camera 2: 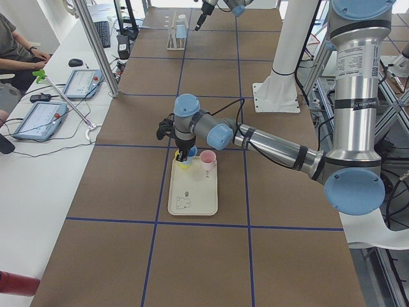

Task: Transfer IKEA cup to right arm and place on rack

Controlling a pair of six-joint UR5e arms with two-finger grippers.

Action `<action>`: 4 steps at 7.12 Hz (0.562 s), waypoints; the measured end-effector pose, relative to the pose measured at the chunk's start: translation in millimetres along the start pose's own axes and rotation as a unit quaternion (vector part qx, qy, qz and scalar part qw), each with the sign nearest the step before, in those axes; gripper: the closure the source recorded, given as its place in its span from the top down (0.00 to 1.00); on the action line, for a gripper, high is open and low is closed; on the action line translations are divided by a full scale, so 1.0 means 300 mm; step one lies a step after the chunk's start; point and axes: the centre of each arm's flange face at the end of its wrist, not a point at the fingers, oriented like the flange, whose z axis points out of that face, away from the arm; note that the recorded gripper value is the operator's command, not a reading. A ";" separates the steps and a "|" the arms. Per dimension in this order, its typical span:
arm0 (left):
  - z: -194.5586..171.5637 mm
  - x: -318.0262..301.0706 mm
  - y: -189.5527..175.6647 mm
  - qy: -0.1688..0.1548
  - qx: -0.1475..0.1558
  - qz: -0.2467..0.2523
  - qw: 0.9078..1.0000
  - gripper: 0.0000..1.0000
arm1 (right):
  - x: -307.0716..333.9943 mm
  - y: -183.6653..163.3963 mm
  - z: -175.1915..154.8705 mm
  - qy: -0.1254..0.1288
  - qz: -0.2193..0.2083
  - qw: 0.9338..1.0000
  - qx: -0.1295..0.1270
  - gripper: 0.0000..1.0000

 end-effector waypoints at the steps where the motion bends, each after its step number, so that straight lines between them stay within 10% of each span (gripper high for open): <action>1: -0.058 0.101 -0.090 0.017 0.027 -0.028 0.999 0.00 | -0.038 -0.004 0.009 -0.009 0.015 1.000 0.000 1.00; 4: -0.160 0.588 -0.251 0.094 0.072 -0.071 0.990 0.00 | -0.164 -0.005 0.036 -0.039 0.058 0.998 -0.005 1.00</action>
